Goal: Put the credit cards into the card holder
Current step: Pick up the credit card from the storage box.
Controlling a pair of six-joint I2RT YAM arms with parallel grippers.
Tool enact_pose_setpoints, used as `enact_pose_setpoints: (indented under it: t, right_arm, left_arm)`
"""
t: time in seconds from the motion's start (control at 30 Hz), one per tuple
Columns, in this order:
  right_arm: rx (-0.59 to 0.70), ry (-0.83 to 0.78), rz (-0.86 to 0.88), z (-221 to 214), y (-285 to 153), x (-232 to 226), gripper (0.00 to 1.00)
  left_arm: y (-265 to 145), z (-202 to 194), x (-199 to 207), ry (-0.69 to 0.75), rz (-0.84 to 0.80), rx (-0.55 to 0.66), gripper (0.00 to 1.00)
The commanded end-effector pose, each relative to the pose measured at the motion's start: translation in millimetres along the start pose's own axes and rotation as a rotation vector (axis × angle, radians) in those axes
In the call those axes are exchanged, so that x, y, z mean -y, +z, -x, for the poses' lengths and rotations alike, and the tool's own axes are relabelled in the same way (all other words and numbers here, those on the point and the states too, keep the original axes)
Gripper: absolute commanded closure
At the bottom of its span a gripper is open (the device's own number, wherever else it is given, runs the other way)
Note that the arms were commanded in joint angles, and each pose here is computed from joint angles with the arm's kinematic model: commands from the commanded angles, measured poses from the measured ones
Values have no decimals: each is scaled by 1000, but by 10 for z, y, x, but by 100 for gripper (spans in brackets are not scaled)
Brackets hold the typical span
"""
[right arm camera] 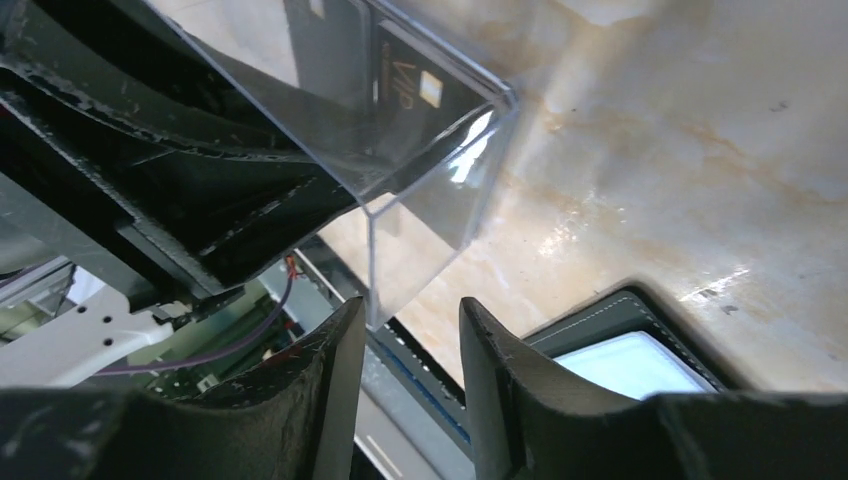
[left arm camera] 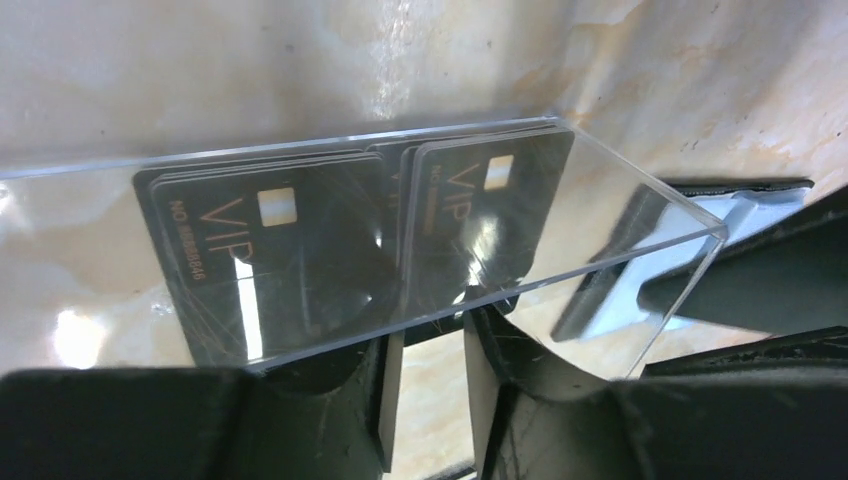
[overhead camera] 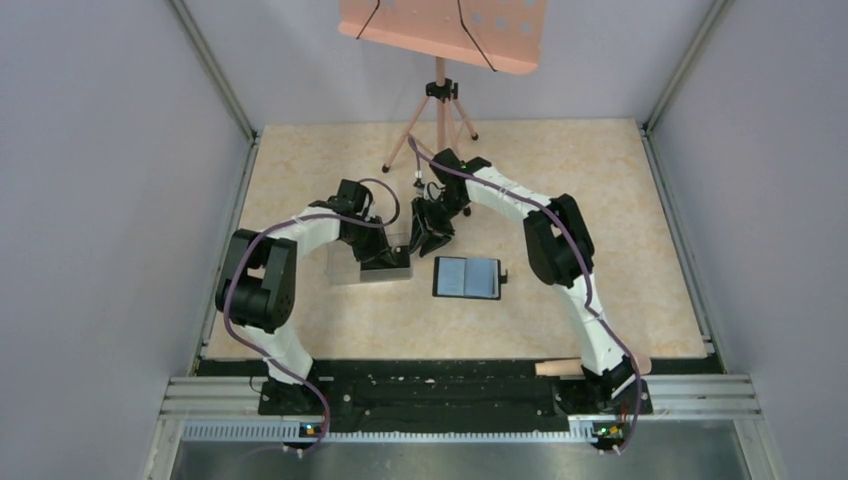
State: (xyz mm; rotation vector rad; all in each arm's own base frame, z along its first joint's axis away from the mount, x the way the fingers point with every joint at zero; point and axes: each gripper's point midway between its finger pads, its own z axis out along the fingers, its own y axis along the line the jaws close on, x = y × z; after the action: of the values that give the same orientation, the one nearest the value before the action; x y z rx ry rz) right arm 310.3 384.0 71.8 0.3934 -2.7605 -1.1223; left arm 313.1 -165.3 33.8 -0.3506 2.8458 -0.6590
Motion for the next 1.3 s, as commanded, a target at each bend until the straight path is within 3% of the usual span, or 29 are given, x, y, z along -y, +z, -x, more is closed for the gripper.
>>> enact_pose_setpoints:
  t: [0.0, 0.4, 0.73, 0.97, 1.27]
  right_arm:
    - [0, -34, 72, 46, 59, -234, 64]
    - [-25, -26, 79, -13, 121, -216, 90]
    - [-34, -21, 71, -46, 150, -186, 100]
    - [-35, -21, 68, -50, 156, -174, 100]
    - [-32, -20, 63, -51, 152, -168, 100]
  left_arm:
    - [63, 80, 51, 23, 10, 14, 68]
    - [-23, 103, 167, 85, 29, 40, 100]
    - [-129, 111, 246, 208, 141, 53, 100]
    - [-92, 85, 287, 264, 175, 30, 91]
    - [-182, 119, 588, 268, 53, 56, 88]
